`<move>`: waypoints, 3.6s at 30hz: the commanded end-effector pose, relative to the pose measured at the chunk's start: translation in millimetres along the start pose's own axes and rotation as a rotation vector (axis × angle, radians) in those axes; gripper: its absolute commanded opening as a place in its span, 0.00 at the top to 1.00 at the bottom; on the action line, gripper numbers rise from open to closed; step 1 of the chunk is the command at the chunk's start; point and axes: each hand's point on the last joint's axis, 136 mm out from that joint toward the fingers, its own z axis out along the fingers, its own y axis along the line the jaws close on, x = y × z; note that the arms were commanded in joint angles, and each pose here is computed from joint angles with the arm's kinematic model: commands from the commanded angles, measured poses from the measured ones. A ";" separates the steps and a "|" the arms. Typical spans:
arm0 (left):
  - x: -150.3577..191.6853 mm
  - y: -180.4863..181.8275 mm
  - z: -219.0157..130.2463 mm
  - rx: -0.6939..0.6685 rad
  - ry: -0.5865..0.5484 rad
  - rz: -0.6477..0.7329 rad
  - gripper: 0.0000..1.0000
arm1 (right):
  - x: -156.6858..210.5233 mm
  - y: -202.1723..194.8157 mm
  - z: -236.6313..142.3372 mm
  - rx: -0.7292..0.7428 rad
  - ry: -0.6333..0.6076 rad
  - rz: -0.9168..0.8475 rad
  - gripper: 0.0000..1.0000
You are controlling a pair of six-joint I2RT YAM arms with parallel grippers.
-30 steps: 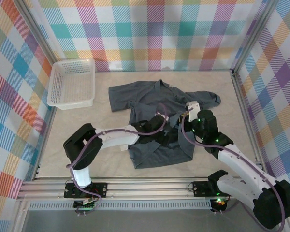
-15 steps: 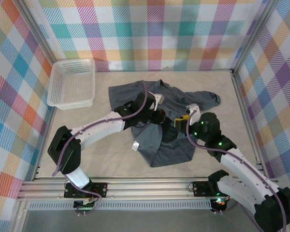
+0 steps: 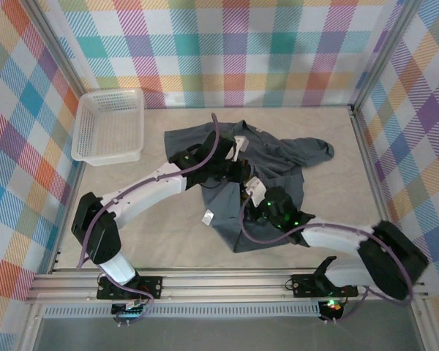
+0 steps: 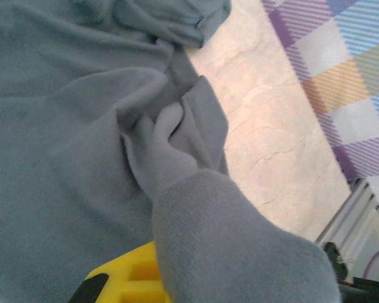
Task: Fold the inside-out t-shirt
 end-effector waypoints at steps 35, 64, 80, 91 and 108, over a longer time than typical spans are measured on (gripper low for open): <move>-114.0 -214.3 -172.9 0.580 -0.280 0.195 1.00 | 19.7 -104.1 144.5 -0.072 0.510 0.939 0.84; -123.4 -210.6 -237.0 0.422 -0.425 0.376 1.00 | 103.3 -45.4 121.2 -0.109 1.064 0.426 0.79; -58.7 248.2 -82.8 -0.453 -0.150 -0.449 1.00 | -197.7 -55.9 -63.5 -0.509 0.016 0.715 1.00; 16.6 243.8 -49.5 -0.270 -0.024 -0.489 0.32 | -251.3 -101.6 -88.4 -0.612 -0.160 0.899 1.00; -72.9 -75.8 -77.4 0.297 -0.120 0.410 0.15 | -180.3 -84.5 -48.3 -0.550 0.092 0.951 1.00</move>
